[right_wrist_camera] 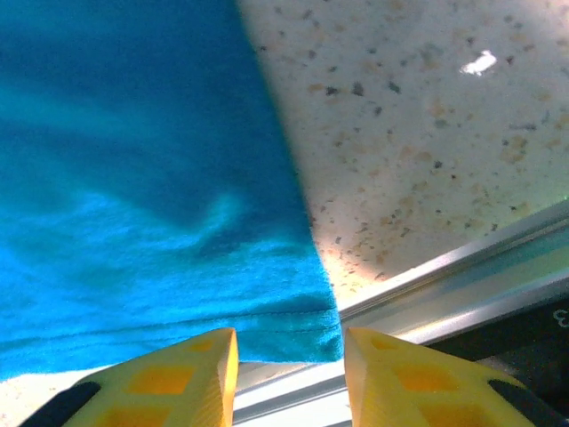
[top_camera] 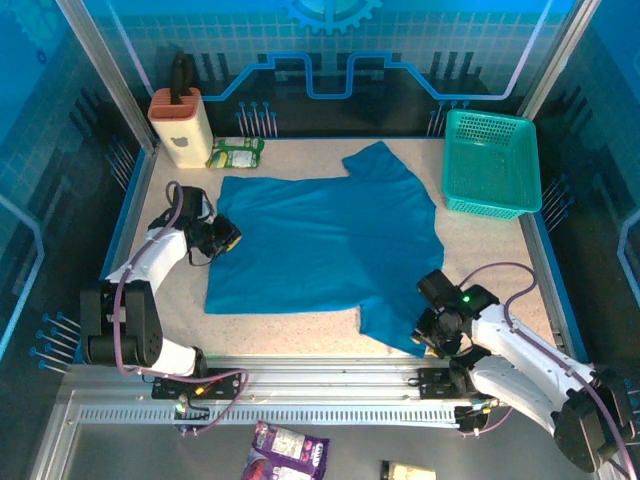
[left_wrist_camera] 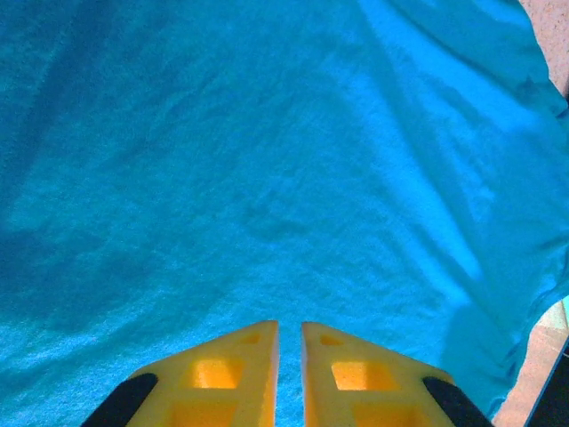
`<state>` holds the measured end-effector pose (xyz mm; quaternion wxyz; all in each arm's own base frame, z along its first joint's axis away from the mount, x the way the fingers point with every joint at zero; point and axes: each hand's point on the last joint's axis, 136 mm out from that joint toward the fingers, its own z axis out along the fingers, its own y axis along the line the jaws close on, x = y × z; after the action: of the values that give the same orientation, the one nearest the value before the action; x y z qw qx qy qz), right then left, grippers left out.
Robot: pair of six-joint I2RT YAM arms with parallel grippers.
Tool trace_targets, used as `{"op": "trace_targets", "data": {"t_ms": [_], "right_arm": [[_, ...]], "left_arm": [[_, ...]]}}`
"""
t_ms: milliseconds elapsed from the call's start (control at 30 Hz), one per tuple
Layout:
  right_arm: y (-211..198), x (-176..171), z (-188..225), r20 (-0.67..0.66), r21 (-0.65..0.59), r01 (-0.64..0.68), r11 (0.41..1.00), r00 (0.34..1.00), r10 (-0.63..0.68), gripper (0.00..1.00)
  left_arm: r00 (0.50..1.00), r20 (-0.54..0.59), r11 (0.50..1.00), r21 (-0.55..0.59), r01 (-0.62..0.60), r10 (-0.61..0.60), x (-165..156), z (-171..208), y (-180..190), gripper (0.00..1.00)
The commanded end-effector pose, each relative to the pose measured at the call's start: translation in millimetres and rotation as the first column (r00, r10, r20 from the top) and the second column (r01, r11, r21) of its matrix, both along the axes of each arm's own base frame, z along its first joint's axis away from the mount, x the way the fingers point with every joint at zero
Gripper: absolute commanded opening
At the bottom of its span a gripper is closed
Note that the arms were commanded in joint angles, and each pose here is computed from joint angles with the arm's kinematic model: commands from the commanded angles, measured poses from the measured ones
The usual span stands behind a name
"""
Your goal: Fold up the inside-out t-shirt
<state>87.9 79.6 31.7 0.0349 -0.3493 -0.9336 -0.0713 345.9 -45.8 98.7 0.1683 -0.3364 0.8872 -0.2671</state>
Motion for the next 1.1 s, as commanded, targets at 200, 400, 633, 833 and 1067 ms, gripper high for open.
{"op": "trace_targets", "data": {"t_ms": [200, 400, 633, 833, 1067], "right_arm": [[-10, -25, -19, -0.108, -0.079, 0.172, 0.982, 0.978, -0.18, 0.37], [-5, -30, -34, -0.129, -0.046, 0.216, 0.975, 0.967, -0.22, 0.38], [-4, -28, -37, -0.115, -0.038, 0.225, 0.974, 0.967, -0.228, 0.29], [-3, -18, -28, -0.071, -0.028, 0.207, 0.978, 0.976, -0.208, 0.16], [-1, -4, -10, -0.016, -0.023, 0.166, 0.986, 0.986, -0.166, 0.01]], "left_arm": [[1.0, 0.026, 0.999, -0.031, 0.012, -0.012, -4, 6, -7, 0.16], [1.0, 0.014, 0.999, -0.039, 0.013, -0.012, -4, 1, -8, 0.16], [1.0, 0.01, 0.999, -0.042, 0.011, -0.011, -4, 1, -8, 0.16], [1.0, 0.004, 1.0, -0.028, 0.005, -0.005, -6, 4, -6, 0.16], [0.998, -0.052, 0.993, 0.111, -0.037, 0.043, -37, 8, 16, 0.18]]}}
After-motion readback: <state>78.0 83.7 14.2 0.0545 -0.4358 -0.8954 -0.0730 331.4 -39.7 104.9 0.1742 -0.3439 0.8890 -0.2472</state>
